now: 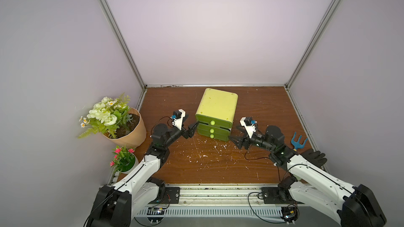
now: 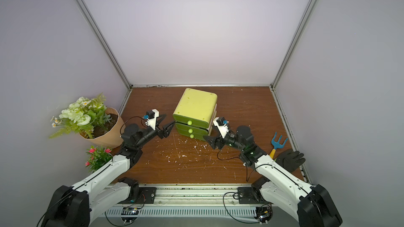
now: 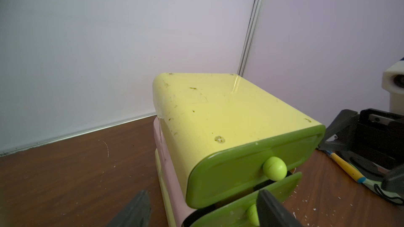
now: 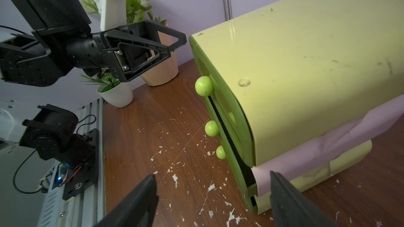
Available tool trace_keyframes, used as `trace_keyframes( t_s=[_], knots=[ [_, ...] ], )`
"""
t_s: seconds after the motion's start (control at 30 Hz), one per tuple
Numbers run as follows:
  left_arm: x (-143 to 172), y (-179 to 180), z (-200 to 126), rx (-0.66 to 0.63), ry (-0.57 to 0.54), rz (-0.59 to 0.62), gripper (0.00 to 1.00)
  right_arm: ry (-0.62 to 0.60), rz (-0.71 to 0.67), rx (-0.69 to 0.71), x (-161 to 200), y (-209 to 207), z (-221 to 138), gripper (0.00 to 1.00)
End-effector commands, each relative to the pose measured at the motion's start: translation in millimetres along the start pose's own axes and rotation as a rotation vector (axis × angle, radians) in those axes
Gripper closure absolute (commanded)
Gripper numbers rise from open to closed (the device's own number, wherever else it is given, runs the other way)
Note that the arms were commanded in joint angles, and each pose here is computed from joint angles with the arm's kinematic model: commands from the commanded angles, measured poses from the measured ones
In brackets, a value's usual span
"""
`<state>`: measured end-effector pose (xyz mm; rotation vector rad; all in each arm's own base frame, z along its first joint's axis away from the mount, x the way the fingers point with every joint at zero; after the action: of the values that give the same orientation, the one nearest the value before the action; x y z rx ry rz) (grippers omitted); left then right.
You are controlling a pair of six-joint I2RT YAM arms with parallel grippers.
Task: Take the sponge out of the drawer
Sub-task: Move the storage box to the center of the board.
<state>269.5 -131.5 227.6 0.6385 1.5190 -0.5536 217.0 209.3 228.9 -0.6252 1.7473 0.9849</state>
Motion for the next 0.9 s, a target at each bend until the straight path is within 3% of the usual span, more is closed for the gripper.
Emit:
trace_keyframes(
  t_s=[0.0,0.2,0.57,0.87],
  knots=[
    [-5.1,-3.2,7.4,0.046,-0.016,0.008,0.22,-0.121,-0.059,0.041,-33.5,3.4,5.7,0.23],
    [4.8,-2.5,15.5,0.072,-0.023,-0.027,0.23,-0.144,-0.045,0.135,-41.0,-10.4,22.9,0.37],
    [8.1,-3.2,14.9,0.072,-0.04,-0.024,0.22,-0.158,-0.043,0.304,-49.2,-35.3,35.2,0.52],
    [10.3,-2.9,16.6,0.079,-0.046,-0.039,0.22,-0.161,-0.076,0.417,-62.8,-50.7,41.5,0.56]
  ],
)
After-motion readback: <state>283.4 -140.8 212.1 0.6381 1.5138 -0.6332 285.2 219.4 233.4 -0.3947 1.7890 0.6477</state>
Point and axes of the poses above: each gripper's point midway between its finger pads, its own z axis out along the fingers, its own y axis along the line the jaws close on, x = y × z, the point moved 5 cm from there along -z, back along the fingers, and after that the axes turned 9 degrees about z, right-handed, at the moved point
